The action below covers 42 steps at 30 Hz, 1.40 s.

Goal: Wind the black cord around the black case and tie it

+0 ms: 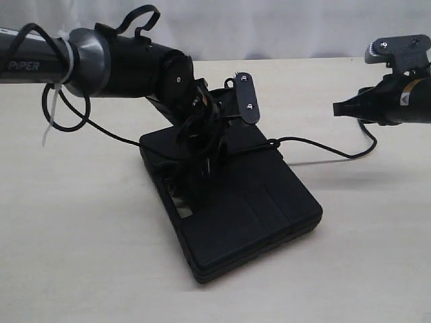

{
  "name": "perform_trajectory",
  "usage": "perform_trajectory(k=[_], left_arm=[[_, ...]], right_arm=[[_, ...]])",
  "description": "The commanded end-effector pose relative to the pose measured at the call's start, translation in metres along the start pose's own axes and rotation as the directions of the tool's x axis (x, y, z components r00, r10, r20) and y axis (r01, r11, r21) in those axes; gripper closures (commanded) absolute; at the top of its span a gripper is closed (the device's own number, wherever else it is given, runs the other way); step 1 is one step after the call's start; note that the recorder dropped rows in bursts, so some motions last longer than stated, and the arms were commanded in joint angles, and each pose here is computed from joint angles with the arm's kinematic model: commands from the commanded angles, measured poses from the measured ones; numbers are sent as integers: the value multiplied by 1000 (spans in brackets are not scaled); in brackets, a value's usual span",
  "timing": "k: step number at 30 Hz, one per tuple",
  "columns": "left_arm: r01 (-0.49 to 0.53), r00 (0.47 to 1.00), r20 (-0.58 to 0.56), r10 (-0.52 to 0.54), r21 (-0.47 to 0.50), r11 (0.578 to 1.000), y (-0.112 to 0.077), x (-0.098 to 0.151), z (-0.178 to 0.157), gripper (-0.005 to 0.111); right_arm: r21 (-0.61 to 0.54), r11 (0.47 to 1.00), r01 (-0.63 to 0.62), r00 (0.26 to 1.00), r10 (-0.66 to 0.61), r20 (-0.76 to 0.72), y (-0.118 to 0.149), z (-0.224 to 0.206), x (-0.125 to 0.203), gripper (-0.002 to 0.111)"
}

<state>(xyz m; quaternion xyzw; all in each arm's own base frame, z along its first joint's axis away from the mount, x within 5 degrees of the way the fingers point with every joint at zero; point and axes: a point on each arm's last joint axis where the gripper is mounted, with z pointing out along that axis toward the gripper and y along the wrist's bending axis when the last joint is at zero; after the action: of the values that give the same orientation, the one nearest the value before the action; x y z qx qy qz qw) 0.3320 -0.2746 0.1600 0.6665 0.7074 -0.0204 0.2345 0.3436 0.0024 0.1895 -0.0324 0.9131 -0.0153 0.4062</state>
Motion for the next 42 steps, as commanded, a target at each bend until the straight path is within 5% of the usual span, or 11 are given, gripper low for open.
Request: perform_trajectory(k=[1, 10, 15, 19, 23, 31, 42], left_arm=[[55, 998, 13, -56, 51, 997, -6, -2, -18, 56], [189, 975, 117, -186, -11, 982, 2, -13, -33, 43], [372, 917, 175, -360, -40, 927, 8, -19, -74, 66], [358, 927, 42, -373, 204, 911, -22, -20, -90, 83], [65, 981, 131, -144, 480, 875, -66, -42, -86, 89], [62, 993, 69, -99, 412, 909, -119, -62, -59, 107], [215, 977, -101, -189, 424, 880, -157, -43, -3, 107]], right_arm=[[50, 998, 37, 999, -35, -27, 5, -34, -15, 104], [-19, 984, 177, 948, -176, -263, 39, -45, 8, 104], [-329, 924, 197, 886, -311, -343, 65, -24, 30, 104], [-404, 895, 188, 866, -346, -361, 72, -14, 40, 104], [-390, 901, 188, 877, -333, -347, 72, -13, 38, 104], [-383, 903, 193, 882, -331, -335, 71, -12, 36, 104], [-371, 908, 197, 891, -324, -318, 71, -11, 35, 104]])
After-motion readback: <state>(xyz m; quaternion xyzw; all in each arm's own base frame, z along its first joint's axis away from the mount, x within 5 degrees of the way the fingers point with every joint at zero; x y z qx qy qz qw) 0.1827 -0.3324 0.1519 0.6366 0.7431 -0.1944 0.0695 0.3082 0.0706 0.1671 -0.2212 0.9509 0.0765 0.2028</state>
